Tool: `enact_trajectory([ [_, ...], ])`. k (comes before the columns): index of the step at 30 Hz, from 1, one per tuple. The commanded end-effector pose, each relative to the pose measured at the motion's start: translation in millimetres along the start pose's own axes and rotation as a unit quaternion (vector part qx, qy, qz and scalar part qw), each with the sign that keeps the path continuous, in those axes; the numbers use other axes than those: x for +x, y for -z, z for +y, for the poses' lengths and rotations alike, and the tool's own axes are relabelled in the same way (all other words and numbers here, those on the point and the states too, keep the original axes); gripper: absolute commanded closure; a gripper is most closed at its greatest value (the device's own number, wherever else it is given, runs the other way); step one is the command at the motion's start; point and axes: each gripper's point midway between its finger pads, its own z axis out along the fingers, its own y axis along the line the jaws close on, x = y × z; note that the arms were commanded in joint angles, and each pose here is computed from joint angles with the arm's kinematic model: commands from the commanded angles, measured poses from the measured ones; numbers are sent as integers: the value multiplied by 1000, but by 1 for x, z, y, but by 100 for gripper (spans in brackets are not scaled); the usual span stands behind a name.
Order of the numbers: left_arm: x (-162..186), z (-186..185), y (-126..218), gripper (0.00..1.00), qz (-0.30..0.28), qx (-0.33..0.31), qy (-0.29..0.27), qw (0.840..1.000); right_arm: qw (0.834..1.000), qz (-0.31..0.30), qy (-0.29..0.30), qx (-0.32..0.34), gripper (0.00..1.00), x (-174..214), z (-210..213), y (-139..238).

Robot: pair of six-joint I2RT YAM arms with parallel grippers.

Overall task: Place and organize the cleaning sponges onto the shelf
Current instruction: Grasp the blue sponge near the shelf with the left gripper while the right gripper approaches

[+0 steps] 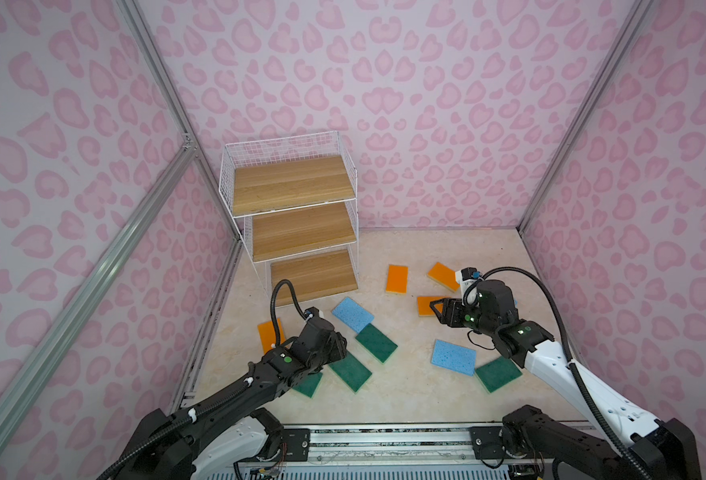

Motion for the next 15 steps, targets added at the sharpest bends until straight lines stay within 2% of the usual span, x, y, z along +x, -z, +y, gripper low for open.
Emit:
enact_trajectory([
  [1, -22, -8, -11, 41, -30, 2, 52, 998, 1000, -9, -10, -22, 35, -6, 8, -8],
  [10, -55, -8, -46, 44, -58, -24, 110, 992, 999, -16, -23, -24, 35, -17, 9, -25],
  [15, -66, -12, -63, 46, -59, -35, 115, 991, 999, -8, -24, -25, 35, -21, 11, -32],
])
